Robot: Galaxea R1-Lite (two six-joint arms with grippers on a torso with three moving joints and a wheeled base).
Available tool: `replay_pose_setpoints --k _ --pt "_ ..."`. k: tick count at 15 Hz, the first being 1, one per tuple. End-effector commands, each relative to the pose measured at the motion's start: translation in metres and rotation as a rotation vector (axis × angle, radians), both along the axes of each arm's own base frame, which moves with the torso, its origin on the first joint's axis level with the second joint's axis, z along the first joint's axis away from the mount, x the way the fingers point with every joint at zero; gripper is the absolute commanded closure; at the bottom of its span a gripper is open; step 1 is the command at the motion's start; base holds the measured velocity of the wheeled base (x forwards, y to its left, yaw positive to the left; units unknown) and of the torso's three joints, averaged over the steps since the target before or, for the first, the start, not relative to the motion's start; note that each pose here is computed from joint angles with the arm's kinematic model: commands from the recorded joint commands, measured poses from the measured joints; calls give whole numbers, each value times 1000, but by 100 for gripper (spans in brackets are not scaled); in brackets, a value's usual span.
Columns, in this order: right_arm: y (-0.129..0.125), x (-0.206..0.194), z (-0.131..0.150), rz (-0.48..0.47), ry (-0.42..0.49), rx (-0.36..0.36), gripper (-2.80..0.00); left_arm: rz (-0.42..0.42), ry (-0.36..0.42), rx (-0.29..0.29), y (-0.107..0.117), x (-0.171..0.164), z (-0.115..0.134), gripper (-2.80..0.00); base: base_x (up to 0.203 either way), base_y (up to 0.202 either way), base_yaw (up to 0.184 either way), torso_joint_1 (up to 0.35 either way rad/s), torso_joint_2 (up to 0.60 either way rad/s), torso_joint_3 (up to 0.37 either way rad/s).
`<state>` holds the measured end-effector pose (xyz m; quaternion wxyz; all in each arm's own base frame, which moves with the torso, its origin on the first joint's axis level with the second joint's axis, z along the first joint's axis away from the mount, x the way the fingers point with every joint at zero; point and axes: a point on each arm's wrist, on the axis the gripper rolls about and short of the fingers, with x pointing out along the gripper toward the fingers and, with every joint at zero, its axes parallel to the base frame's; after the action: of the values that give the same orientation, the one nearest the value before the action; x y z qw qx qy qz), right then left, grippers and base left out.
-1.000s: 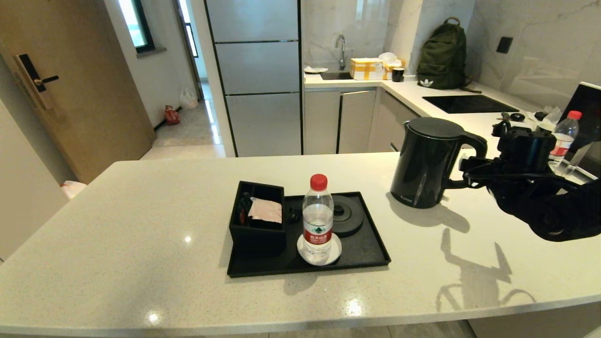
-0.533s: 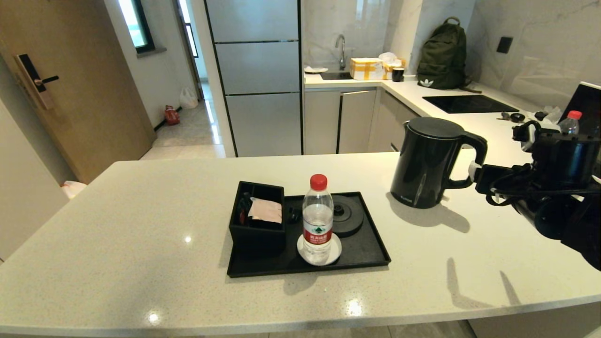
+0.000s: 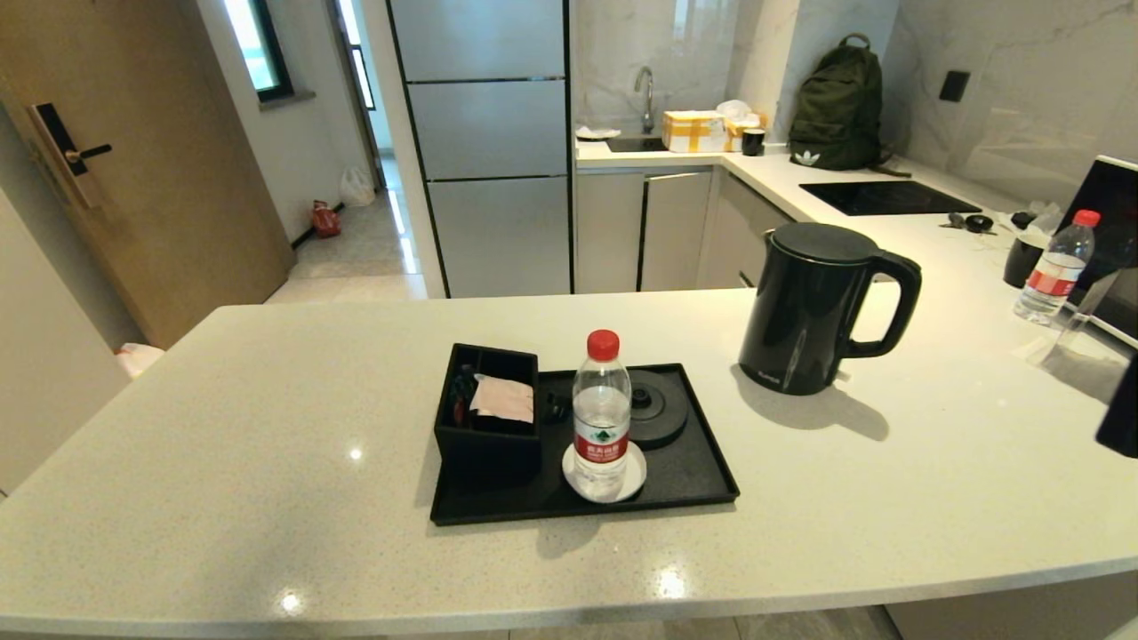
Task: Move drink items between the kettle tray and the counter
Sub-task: Pick up the tea bag
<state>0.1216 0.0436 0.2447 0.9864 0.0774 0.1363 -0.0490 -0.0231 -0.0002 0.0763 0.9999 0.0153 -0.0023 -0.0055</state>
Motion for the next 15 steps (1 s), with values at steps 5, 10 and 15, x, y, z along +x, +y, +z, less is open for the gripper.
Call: replay_pose_setpoints --k 5,10,15 --pt "-54 -93 22 -488 -126 -56 0 0 1 0 0 0 0 0 0 0 0 0 0 0" --pt "-60 -203 -39 -489 -298 -134 0 0 1 0 0 0 0 0 0 0 0 0 0 0" --pt "-50 -191 -96 -173 -339 -240 0 0 1 0 0 0 0 0 0 0 0 0 0 0"
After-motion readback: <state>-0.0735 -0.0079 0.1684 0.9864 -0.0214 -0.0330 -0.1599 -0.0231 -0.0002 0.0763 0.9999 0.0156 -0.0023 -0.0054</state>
